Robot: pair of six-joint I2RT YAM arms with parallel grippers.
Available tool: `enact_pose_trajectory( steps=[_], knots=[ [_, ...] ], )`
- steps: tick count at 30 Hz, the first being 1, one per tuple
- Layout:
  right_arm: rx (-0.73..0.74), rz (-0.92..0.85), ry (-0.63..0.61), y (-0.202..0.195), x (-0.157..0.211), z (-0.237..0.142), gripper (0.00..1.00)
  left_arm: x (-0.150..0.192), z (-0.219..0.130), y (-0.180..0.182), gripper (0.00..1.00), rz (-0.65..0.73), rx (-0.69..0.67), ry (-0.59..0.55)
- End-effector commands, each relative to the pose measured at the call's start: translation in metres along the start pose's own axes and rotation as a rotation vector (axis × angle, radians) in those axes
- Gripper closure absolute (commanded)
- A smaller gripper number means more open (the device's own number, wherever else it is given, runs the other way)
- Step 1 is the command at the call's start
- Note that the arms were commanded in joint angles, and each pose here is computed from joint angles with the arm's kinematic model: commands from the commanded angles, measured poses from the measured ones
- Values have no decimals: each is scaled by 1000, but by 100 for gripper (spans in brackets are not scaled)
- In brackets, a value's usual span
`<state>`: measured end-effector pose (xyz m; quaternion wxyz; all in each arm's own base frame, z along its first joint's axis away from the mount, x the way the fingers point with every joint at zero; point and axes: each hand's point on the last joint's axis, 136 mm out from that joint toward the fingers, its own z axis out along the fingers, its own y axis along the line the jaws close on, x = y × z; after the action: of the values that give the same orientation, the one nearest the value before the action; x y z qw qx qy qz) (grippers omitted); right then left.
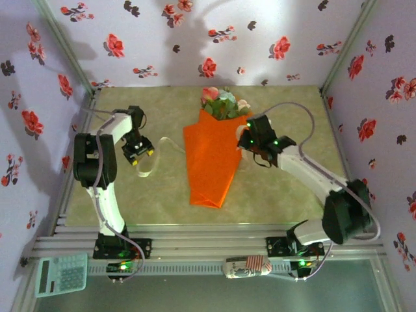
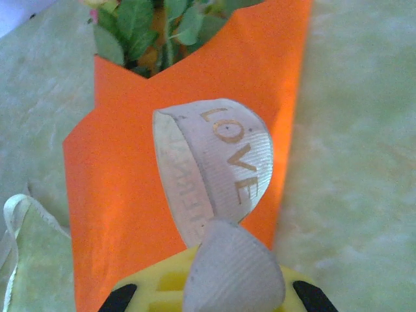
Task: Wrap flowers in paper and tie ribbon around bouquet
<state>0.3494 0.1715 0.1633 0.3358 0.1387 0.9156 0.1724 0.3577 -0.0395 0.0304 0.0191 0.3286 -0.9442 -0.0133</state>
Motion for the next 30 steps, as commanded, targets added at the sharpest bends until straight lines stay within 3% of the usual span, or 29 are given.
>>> enact_pose_trajectory(
  steps=[1, 4, 6, 10, 12, 15, 16, 19, 22, 26, 30],
  knots=[
    [131, 93, -10, -43, 19, -5, 100, 7, -6, 33, 35, -1, -118, -47],
    [153, 156, -11, -63, 34, -13, 100, 7, -4, 28, 33, 5, -58, -71],
    [173, 190, -8, -75, 41, -16, 100, 13, 7, 17, 33, 29, -18, -20],
    [210, 229, 5, -92, 48, -24, 100, 21, 32, 5, 41, 29, -1, 54],
    [225, 245, 4, -98, 48, -29, 100, 23, 36, 7, 53, 11, -8, 54],
    [246, 269, 3, -107, 50, -34, 100, 20, 29, 7, 88, -22, 13, 12],
    [259, 281, 4, -112, 51, -36, 100, 17, 19, 9, 99, -28, 14, -19],
    [279, 318, 12, -124, 57, -40, 100, 0, -23, 23, 100, -70, 1, -161],
    [287, 346, 25, -134, 65, -42, 100, -16, -82, 17, 100, -86, 103, -299],
    [294, 354, 28, -139, 68, -44, 100, -10, -160, -41, 100, 32, 317, -408],
    [288, 359, 43, -139, 66, -43, 100, 46, -225, -132, 100, 314, 517, -511]
  ],
)
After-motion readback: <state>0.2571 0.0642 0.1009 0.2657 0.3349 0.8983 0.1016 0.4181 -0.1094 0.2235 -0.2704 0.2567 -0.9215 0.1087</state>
